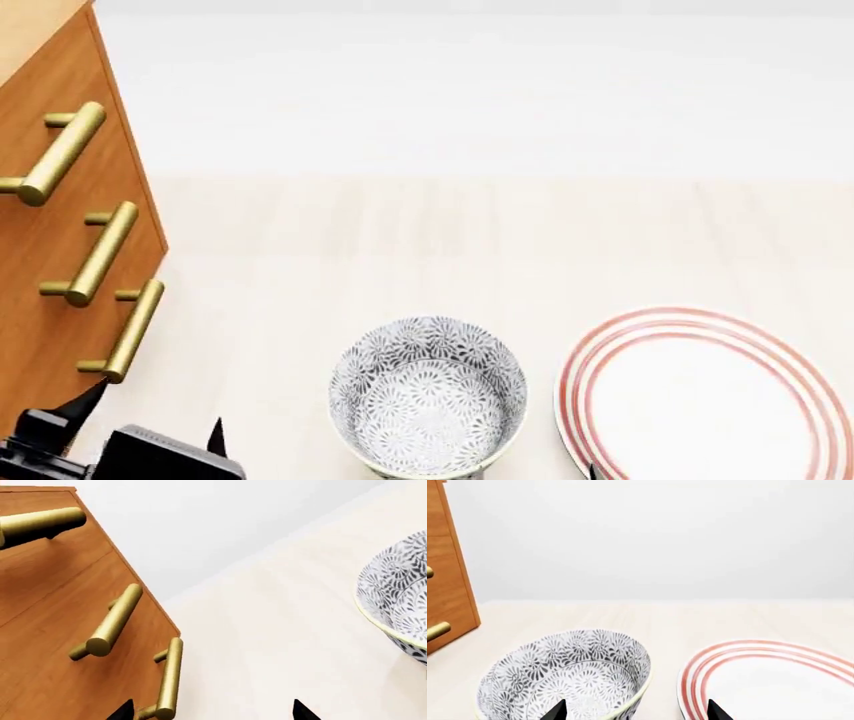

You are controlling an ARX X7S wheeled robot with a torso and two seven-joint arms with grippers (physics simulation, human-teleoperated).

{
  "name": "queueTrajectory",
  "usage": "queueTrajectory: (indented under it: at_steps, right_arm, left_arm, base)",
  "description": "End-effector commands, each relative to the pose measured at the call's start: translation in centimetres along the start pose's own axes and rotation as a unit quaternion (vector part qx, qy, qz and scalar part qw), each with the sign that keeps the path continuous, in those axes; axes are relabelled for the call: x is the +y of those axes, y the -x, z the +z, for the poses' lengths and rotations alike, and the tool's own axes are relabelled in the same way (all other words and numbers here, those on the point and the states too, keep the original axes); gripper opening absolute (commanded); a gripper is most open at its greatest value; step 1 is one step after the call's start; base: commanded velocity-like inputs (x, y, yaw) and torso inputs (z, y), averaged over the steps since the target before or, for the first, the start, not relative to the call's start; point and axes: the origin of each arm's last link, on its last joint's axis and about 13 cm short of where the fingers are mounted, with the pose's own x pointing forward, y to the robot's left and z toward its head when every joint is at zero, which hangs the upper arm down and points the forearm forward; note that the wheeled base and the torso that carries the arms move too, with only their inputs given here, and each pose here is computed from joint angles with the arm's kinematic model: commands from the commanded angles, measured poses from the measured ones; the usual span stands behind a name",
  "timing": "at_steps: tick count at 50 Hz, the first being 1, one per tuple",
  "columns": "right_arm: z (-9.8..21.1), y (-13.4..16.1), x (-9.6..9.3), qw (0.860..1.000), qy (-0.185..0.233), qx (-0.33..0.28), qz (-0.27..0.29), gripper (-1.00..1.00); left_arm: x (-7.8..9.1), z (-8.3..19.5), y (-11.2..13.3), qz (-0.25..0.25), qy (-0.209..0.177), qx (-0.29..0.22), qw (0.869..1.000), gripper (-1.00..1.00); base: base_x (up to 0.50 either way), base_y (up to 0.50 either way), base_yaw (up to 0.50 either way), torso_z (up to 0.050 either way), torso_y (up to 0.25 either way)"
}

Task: Open the top drawer of the cabinet.

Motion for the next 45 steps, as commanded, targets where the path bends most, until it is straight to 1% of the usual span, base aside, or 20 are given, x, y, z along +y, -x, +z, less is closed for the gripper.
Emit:
queueTrajectory:
  at_steps: [1,7,11,19,22,25,28,29,31,32,33,41,42,45]
  right_arm:
    - [0.1,-0.1,0.0,1.000,-0.004,-0.003,0.000,1.00]
    - [-0.1,-0.2,0.0,1.000,-0.004,-0.002,0.001,1.00]
    - [-0.2,-0.2,0.0,1.000,-0.005,0.000,0.001,1.00]
    - [-0.1,-0.1,0.0,1.000,-0.005,0.001,0.002,1.00]
    - [-0.2,-0.1,0.0,1.000,-0.006,0.002,0.002,1.00]
    - [-0.1,-0.1,0.0,1.000,-0.006,0.003,0.002,1.00]
    - [-0.2,-0.1,0.0,1.000,-0.007,0.004,0.003,1.00]
    - [-0.2,-0.1,0.0,1.000,-0.007,0.004,0.003,1.00]
    - [-0.2,-0.1,0.0,1.000,-0.008,0.005,0.003,1.00]
    - [-0.2,-0.1,0.0,1.000,-0.008,0.005,0.003,1.00]
    - [-0.3,-0.1,0.0,1.000,-0.008,0.005,0.003,1.00]
    - [-0.4,-0.1,0.0,1.000,-0.010,0.007,0.004,1.00]
    - [-0.3,-0.1,0.1,1.000,-0.010,0.008,0.004,1.00]
    - [-0.4,-0.1,0.1,1.000,-0.009,0.008,0.005,1.00]
  left_arm:
    - [1.5,0.8,-1.4,0.030,-0.133,-0.013,0.991,1.00]
    - [1.7,0.7,-1.6,0.040,-0.198,-0.021,0.979,1.00]
    - [2.2,0.8,-1.9,0.052,-0.224,-0.022,0.973,1.00]
    - [2.7,0.9,-2.1,0.055,-0.266,-0.022,0.962,1.00]
    - [2.8,0.8,-2.4,0.050,-0.296,-0.021,0.954,1.00]
    - [3.1,1.0,-2.5,0.053,-0.308,-0.021,0.950,1.00]
    - [3.6,1.4,-2.8,0.070,-0.318,-0.022,0.945,1.00]
    - [3.8,1.7,-3.0,0.084,-0.333,-0.026,0.939,1.00]
    - [4.2,1.9,-3.2,0.098,-0.341,-0.026,0.935,1.00]
    - [4.3,2.0,-3.3,0.100,-0.340,-0.025,0.935,1.00]
    - [4.5,2.2,-3.5,0.108,-0.348,-0.025,0.931,1.00]
    - [5.5,3.2,-3.9,0.135,-0.361,-0.032,0.922,1.00]
    - [5.7,3.4,-3.9,0.142,-0.371,-0.035,0.917,1.00]
    - [5.9,3.6,-3.8,0.142,-0.372,-0.035,0.917,1.00]
  base:
    - [0.00,0.00,0.00,0.000,0.000]
    - [0.00,0.00,0.00,0.000,0.000]
    - [0.00,0.00,0.00,0.000,0.000]
    - [0.00,0.00,0.00,0.000,0.000]
    - [0.00,0.00,0.00,0.000,0.000]
    - [0.00,0.00,0.00,0.000,0.000]
    - [0.00,0.00,0.00,0.000,0.000]
    - [0.00,0.00,0.00,0.000,0.000]
    - [0.00,0.00,0.00,0.000,0.000]
    - [0.00,0.00,0.00,0.000,0.000]
    - [0.00,0.00,0.00,0.000,0.000]
    - [0.00,0.00,0.00,0.000,0.000]
    - [0.00,0.00,0.00,0.000,0.000]
    - [0.00,0.00,0.00,0.000,0.000]
